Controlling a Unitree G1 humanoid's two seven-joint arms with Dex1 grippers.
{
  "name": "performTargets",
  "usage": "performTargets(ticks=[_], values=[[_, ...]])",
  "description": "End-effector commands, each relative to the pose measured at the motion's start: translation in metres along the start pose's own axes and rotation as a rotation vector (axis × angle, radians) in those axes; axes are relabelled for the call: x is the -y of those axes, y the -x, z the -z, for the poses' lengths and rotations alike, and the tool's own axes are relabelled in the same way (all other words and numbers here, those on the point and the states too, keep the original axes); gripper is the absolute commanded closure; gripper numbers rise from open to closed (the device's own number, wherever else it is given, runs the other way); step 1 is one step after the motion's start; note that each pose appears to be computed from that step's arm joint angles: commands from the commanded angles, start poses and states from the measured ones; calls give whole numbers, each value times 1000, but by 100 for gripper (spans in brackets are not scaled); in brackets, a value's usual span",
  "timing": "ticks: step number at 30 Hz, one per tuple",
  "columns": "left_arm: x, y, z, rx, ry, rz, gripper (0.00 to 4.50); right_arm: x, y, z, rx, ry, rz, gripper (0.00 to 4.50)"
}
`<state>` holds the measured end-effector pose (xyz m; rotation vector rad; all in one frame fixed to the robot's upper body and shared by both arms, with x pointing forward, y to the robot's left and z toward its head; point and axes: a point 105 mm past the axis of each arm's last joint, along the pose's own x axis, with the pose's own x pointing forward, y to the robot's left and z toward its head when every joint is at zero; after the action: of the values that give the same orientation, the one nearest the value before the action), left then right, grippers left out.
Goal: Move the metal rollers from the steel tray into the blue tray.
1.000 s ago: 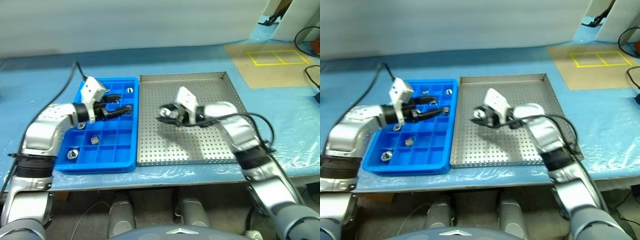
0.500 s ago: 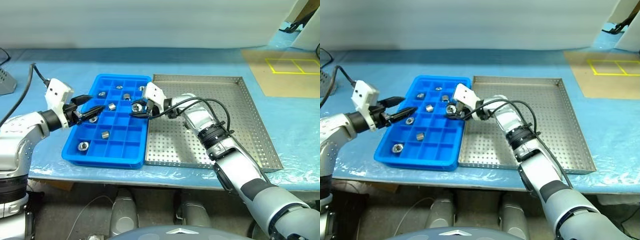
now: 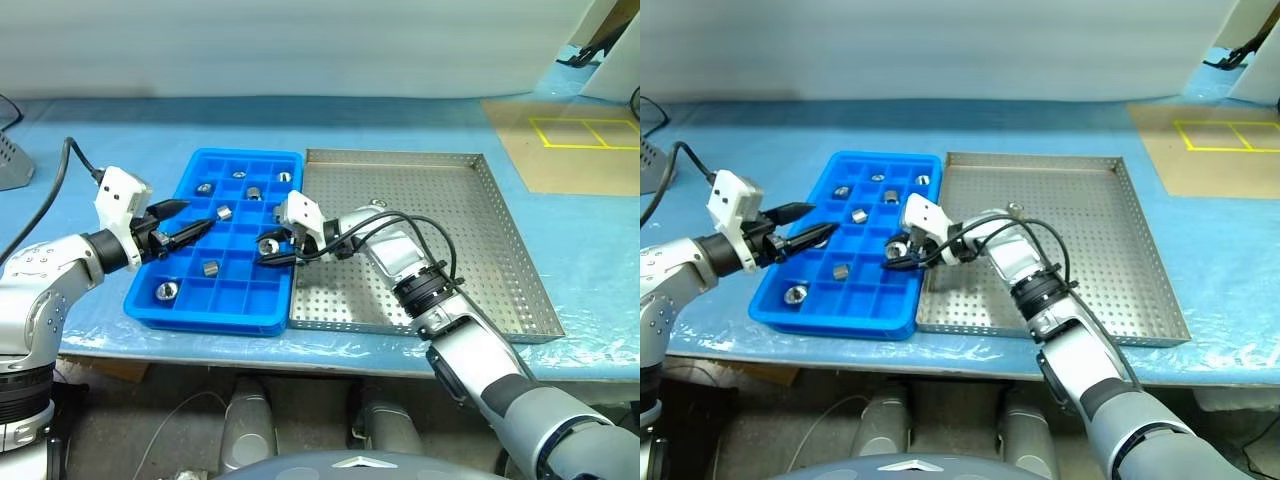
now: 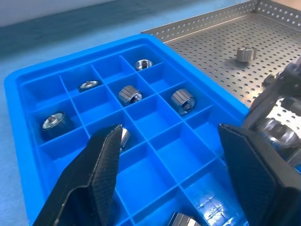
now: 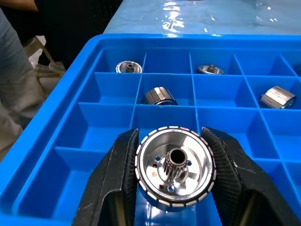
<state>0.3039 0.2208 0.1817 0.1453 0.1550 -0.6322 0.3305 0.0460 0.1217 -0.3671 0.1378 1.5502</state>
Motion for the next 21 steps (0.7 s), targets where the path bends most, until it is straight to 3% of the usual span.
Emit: performTargets(ticks=[1,8,12,16,21], values=[[2,2,-11,28,-36,10,106,-1,-4,-10,22,34,-4,280],[1,2,-11,30,-38,9,106,2,-6,-11,12,70,7,280],[-5,2,-15,48,-47,-13,106,18,-12,-22,35,126,108,280],[-22,11,-22,60,-74,-85,106,37,-19,-37,68,149,205,280],[-41,28,-25,57,-87,-145,106,39,-28,-41,84,151,210,280]])
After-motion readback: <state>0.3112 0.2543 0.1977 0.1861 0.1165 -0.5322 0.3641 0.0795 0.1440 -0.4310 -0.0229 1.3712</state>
